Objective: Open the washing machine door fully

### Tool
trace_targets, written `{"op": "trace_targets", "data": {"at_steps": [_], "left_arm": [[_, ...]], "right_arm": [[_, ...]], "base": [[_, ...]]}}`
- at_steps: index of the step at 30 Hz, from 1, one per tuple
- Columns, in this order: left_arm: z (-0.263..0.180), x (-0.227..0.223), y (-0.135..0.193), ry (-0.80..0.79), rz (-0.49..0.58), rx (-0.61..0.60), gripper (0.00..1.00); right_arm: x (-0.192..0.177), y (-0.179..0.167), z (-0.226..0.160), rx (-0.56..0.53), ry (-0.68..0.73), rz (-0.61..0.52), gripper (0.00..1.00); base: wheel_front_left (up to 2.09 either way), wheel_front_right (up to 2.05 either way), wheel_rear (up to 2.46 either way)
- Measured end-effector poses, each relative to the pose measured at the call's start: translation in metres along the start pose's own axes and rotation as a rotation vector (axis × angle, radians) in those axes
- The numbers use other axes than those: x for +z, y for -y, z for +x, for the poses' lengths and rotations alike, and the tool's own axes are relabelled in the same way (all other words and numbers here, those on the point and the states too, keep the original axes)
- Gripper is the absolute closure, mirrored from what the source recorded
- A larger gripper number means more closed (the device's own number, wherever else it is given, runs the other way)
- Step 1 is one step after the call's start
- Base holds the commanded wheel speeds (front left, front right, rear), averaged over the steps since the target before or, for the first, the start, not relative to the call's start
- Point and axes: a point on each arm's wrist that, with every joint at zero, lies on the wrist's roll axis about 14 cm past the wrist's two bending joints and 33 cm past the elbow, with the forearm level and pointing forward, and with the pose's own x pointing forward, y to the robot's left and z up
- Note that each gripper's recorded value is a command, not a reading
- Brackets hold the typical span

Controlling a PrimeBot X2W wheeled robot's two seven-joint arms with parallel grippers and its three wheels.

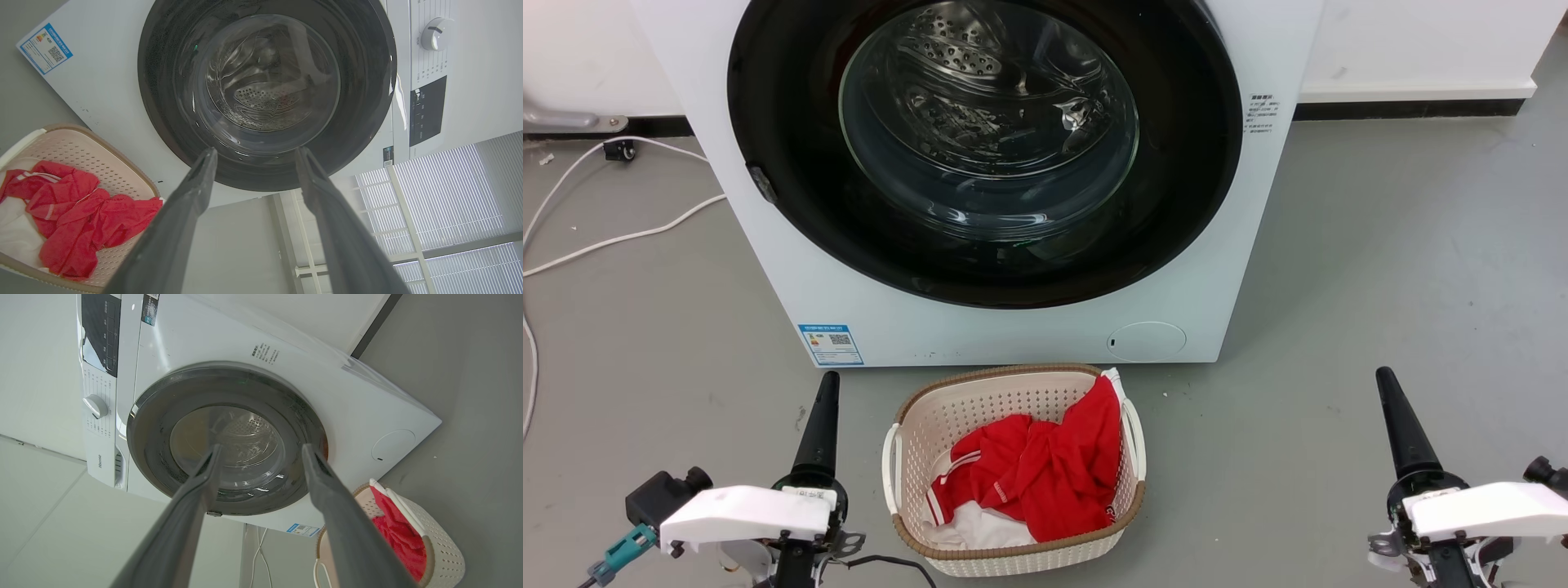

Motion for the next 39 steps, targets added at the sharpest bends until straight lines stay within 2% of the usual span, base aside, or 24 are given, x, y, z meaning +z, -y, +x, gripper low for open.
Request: {"op": "trace_targets", "data": {"at_steps": [22, 39], "left_arm": [[-0.001, -0.005, 0.014, 0.011, 0.433, -0.049, 0.0], [-0.001, -0.008, 0.021, 0.024, 0.669, -0.084, 0.0]], "right_arm": [[-0.009, -0.019, -0.003, 0.075, -0.002, -0.49, 0.0], [-0.013, -0.024, -0.005, 0.111, 0.0, -0.745, 0.0]], "base": [[0.0, 0.0, 0.0], [0.0, 0.0, 0.0]]}}
